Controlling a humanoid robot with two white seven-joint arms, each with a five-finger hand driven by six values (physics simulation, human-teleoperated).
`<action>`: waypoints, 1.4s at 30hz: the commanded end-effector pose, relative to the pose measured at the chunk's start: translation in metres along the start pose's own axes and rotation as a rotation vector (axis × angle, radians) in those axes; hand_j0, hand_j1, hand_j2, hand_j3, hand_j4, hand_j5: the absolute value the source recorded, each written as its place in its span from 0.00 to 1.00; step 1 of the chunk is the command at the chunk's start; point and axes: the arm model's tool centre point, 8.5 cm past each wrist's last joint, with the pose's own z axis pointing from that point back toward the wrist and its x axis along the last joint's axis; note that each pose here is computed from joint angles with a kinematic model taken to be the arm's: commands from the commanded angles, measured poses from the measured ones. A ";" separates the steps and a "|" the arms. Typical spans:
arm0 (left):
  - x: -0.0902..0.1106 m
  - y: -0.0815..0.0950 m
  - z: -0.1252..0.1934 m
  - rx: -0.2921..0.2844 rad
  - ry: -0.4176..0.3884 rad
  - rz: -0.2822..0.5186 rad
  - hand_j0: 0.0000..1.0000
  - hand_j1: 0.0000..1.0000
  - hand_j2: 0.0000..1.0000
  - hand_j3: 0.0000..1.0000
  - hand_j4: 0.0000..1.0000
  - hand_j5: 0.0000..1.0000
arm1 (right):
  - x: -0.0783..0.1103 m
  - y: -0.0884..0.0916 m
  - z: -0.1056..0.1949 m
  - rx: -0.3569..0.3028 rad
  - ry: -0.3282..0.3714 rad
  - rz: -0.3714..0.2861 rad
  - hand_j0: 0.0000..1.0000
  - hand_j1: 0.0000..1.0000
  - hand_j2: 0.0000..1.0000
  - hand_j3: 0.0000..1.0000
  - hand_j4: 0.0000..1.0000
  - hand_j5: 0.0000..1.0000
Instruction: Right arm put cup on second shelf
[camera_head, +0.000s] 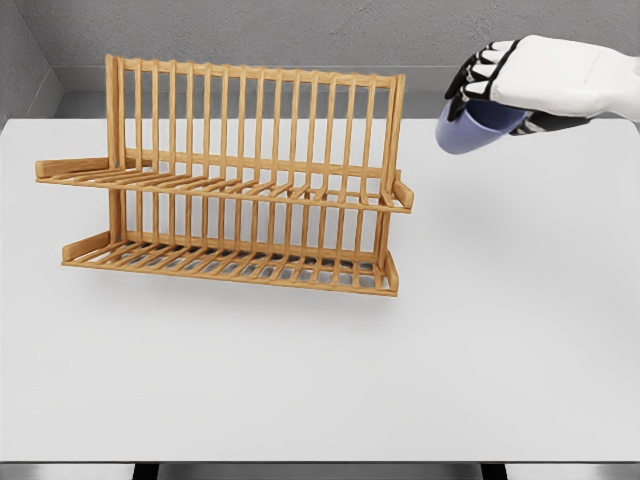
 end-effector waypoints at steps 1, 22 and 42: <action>0.000 0.000 0.000 0.000 0.000 0.000 1.00 1.00 1.00 1.00 1.00 1.00 | 0.011 -0.009 -0.001 -0.014 -0.026 0.029 0.53 0.53 0.53 0.53 0.53 0.53; 0.000 0.000 0.000 0.000 0.000 0.000 1.00 1.00 1.00 1.00 1.00 1.00 | 0.065 -0.004 -0.060 -0.023 -0.171 0.061 0.53 0.53 0.53 0.53 0.53 0.53; 0.000 0.000 0.000 0.000 0.000 0.000 1.00 1.00 1.00 1.00 1.00 1.00 | 0.077 0.016 -0.080 0.039 -0.186 0.047 1.00 1.00 1.00 1.00 1.00 1.00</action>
